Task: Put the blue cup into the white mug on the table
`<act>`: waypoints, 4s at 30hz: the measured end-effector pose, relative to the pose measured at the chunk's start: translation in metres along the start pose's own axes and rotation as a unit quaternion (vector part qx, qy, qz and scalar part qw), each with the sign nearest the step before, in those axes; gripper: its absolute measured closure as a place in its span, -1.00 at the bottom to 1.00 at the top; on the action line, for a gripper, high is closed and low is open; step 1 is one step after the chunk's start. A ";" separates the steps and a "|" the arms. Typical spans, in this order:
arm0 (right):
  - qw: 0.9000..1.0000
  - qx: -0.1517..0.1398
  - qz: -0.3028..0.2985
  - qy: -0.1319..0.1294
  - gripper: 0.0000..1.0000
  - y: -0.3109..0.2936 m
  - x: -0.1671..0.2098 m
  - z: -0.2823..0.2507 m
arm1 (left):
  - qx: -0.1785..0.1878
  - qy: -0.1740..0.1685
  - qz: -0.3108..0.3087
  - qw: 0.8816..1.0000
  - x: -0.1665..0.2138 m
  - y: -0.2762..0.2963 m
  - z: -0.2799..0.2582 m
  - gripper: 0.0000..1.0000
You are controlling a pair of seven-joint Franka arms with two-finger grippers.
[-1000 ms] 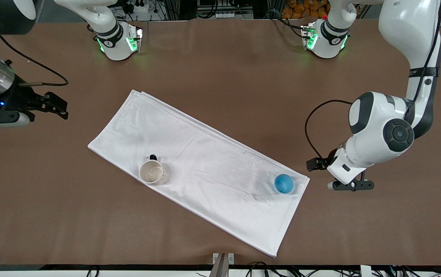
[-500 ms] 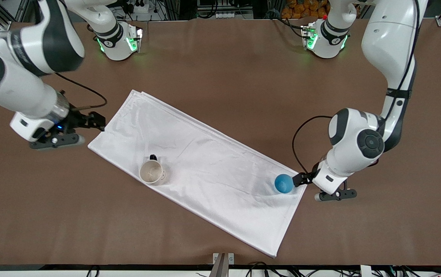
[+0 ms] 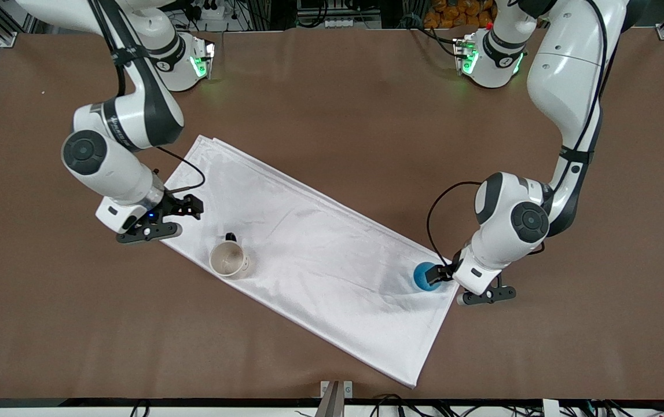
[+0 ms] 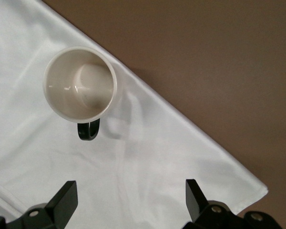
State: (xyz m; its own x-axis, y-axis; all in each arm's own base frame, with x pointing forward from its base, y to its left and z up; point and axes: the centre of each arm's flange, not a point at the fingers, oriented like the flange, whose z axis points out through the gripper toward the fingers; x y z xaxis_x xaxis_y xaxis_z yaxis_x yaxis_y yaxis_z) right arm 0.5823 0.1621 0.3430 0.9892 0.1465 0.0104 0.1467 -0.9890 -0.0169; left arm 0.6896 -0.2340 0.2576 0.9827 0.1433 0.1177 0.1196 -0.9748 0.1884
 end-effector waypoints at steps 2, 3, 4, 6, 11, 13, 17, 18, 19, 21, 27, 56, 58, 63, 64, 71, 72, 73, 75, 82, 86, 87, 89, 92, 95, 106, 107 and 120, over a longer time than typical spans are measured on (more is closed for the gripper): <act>1.000 0.001 0.008 0.001 -1.00 -0.010 -0.001 0.009 | 0.001 -0.002 -0.002 1.000 -0.002 0.002 0.003 -1.00; 1.000 0.001 0.012 0.002 -1.00 -0.015 -0.001 0.013 | 0.001 -0.003 -0.006 1.000 -0.003 0.002 0.005 -1.00; 1.000 0.002 0.015 0.002 -1.00 -0.020 -0.001 0.017 | 0.001 -0.005 -0.012 1.000 -0.004 0.004 0.006 -1.00; 1.000 0.003 0.021 0.005 -1.00 -0.030 -0.001 0.026 | 0.002 -0.007 -0.025 1.000 -0.006 0.006 0.010 -0.87; 0.999 0.008 0.034 0.013 -1.00 -0.051 0.000 0.049 | 0.003 -0.014 -0.042 0.999 -0.014 0.015 0.019 -0.29; 0.999 0.010 0.037 0.016 -1.00 -0.058 0.000 0.059 | 0.004 -0.015 -0.043 0.999 -0.016 0.016 0.021 -0.15; 0.999 0.012 0.036 0.020 -0.97 -0.068 0.000 0.077 | 0.006 -0.015 -0.041 0.999 -0.016 0.016 0.022 0.22; 0.999 0.013 0.035 0.020 -0.97 -0.069 0.001 0.081 | 0.007 -0.014 -0.040 0.999 -0.015 0.016 0.022 0.32; 0.999 0.014 0.035 0.022 -0.92 -0.070 0.001 0.085 | 0.009 -0.013 -0.038 0.999 -0.015 0.016 0.022 0.41; 0.999 0.015 0.038 0.025 -0.76 -0.072 0.001 0.092 | 0.011 -0.011 -0.036 0.999 -0.015 0.015 0.021 0.69; 0.998 0.019 0.044 0.033 -0.67 -0.074 0.003 0.111 | 0.013 -0.008 -0.033 0.999 -0.013 0.015 0.020 0.92; 0.995 0.029 0.086 0.043 0.62 -0.104 0.022 0.102 | 0.086 -0.036 0.051 0.994 0.003 -0.026 -0.029 0.92; 0.994 0.031 0.095 0.037 0.62 -0.123 0.022 0.094 | 0.091 -0.044 0.066 0.993 0.003 -0.035 -0.034 0.92; 0.993 0.038 0.110 0.027 0.62 -0.188 0.015 0.066 | 0.099 -0.055 0.092 0.989 -0.001 -0.061 -0.051 0.92; 0.993 0.037 0.111 0.026 0.62 -0.203 0.012 0.061 | 0.102 -0.057 0.095 0.989 -0.003 -0.066 -0.053 0.92; 0.992 0.030 0.117 0.030 0.62 -0.299 -0.027 0.032 | 0.121 -0.066 0.108 0.985 -0.031 -0.078 -0.070 0.92; 0.992 0.031 0.116 0.031 0.62 -0.313 -0.035 0.031 | 0.122 -0.067 0.109 0.984 -0.037 -0.078 -0.073 0.92; 0.993 0.031 0.114 0.031 0.62 -0.324 -0.042 0.031 | 0.123 -0.067 0.110 0.984 -0.042 -0.079 -0.077 0.92; 0.993 0.031 0.108 0.028 0.62 -0.348 -0.059 0.035 | 0.124 -0.067 0.110 0.984 -0.055 -0.079 -0.084 0.92; 0.995 0.031 0.090 0.012 0.62 -0.413 -0.104 0.064 | 0.129 -0.059 0.109 0.984 -0.094 -0.085 -0.112 0.92; 0.996 0.034 0.085 0.006 0.62 -0.446 -0.126 0.079 | 0.132 -0.057 0.110 0.984 -0.111 -0.089 -0.124 0.92; 0.996 0.034 0.083 0.005 0.62 -0.452 -0.131 0.081 | 0.133 -0.057 0.110 0.983 -0.114 -0.090 -0.126 0.92; 0.996 0.035 0.081 0.003 0.62 -0.462 -0.138 0.085 | 0.134 -0.057 0.110 0.983 -0.120 -0.092 -0.129 0.92; 0.996 0.036 0.080 0.002 0.62 -0.473 -0.147 0.087 | 0.135 -0.055 0.110 0.983 -0.127 -0.095 -0.134 0.92; 0.997 0.036 0.074 0.001 0.62 -0.480 -0.156 0.089 | 0.136 -0.054 0.110 0.983 -0.132 -0.097 -0.137 0.92; 0.998 0.031 0.054 0.011 0.62 -0.489 -0.166 0.097 | 0.138 -0.051 0.111 0.983 -0.149 -0.102 -0.148 0.92; 0.998 0.032 0.054 0.013 0.62 -0.489 -0.165 0.099 | 0.138 -0.051 0.110 0.983 -0.150 -0.102 -0.149 0.92; 0.998 0.042 0.046 0.029 0.14 -0.493 -0.160 0.107 | 0.084 -0.037 0.066 0.994 -0.150 -0.097 -0.156 0.92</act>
State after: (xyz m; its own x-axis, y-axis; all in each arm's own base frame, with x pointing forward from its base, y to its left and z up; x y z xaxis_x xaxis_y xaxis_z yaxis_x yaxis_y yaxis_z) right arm 0.3530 0.6284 0.2424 0.9967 0.0518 0.0626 0.0582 -0.9929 -0.1037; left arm 0.5085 -0.1346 0.3738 0.9984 0.0051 0.0566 0.0046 -0.9999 0.0094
